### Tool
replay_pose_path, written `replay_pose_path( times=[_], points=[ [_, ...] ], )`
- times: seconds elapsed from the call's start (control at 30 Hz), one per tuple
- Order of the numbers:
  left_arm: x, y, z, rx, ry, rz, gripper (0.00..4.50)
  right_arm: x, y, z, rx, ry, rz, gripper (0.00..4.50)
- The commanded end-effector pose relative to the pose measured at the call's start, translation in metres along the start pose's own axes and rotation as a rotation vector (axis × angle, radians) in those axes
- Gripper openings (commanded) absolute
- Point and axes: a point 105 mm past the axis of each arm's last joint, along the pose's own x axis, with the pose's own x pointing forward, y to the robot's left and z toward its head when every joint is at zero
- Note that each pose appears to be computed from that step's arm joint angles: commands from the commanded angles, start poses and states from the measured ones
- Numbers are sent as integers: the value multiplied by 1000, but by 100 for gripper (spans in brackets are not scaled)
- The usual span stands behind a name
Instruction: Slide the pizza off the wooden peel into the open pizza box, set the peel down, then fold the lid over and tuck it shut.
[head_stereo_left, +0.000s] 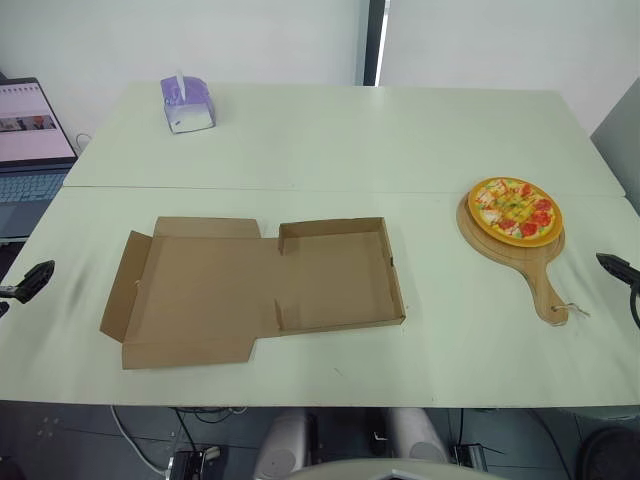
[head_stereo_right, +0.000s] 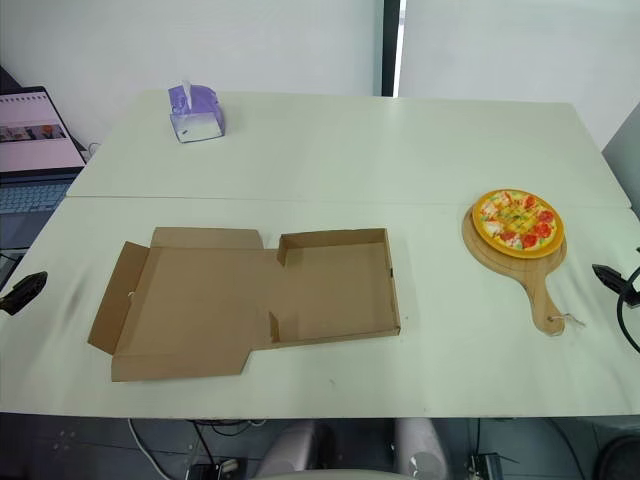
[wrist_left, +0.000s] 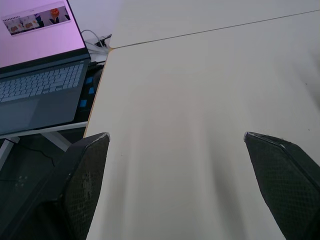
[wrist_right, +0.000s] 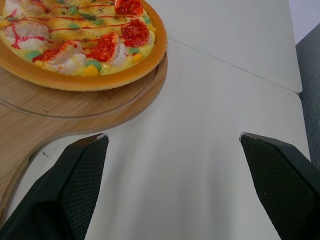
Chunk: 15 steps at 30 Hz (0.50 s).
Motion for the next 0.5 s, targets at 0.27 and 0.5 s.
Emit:
replay_pose_path(
  times=[0.27,0.5],
  points=[
    [3,5,17,24,-67,33,447,-12,-10,20,-34,-40,-54,450],
    [4,6,18,10,-68,29,447,-13,-8,20,-24,-38,-52,450]
  ],
)
